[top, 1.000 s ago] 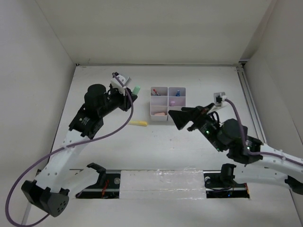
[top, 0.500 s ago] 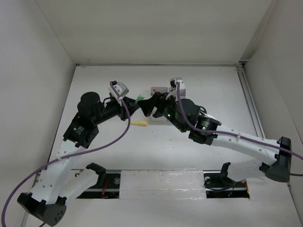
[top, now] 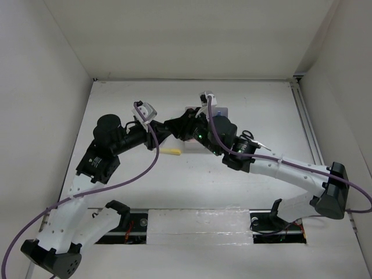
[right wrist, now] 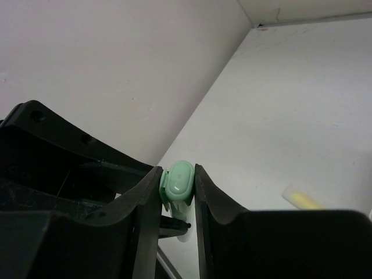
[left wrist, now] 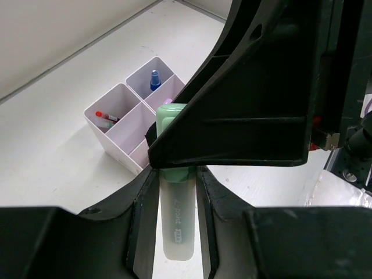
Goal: Sort the stationery into containers
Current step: Place the pen in the storage box.
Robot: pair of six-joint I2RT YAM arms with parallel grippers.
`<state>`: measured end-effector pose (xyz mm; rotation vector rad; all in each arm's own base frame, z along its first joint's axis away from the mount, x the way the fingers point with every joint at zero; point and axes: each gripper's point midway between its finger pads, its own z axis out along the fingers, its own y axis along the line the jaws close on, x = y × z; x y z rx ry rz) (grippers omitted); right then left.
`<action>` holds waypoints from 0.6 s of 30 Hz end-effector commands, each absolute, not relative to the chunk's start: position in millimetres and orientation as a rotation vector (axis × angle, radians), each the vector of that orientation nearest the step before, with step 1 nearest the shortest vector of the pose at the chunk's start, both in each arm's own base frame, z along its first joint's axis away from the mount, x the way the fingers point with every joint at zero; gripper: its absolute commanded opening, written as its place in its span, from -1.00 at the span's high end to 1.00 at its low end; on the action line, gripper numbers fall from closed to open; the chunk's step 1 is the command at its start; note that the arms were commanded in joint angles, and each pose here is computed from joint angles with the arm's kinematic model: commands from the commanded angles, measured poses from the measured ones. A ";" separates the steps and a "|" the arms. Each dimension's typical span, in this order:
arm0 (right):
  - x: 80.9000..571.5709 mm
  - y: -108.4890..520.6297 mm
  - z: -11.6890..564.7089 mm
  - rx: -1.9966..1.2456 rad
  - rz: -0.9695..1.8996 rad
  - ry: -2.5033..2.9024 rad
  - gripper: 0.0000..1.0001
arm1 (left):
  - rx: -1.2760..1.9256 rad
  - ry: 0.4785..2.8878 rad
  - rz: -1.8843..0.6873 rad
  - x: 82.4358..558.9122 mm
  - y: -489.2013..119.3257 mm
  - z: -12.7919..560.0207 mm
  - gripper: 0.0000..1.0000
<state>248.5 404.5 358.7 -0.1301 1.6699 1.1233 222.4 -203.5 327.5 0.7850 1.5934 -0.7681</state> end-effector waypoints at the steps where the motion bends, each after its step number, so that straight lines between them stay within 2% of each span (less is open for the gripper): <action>1: 234.7 414.8 396.0 -0.147 1.276 1.583 1.00 | 0.783 1.493 -0.764 219.2 -204.0 347.8 1.00; 3: 232.6 416.2 394.0 -0.159 1.287 1.582 1.00 | 0.766 1.487 -0.745 221.0 -201.3 348.8 1.00; 4: 232.7 416.4 388.6 -0.162 1.281 1.593 1.00 | 0.743 1.497 -0.735 223.7 -199.3 348.7 0.89; 7: 235.4 411.0 389.0 -0.153 1.251 1.584 1.00 | 0.736 1.501 -0.728 224.7 -198.2 343.5 -0.15; 8: 238.4 405.3 394.2 -0.150 1.241 1.568 1.00 | 0.735 1.491 -0.726 222.5 -197.1 346.3 -0.99; 14: 301.2 364.3 382.9 -0.180 0.995 1.539 1.00 | 0.675 1.558 -0.692 236.2 -193.0 331.3 -1.00; 18: 356.2 312.1 358.7 -0.116 0.741 1.561 1.00 | 0.412 1.668 -0.541 270.7 -164.9 321.4 -1.00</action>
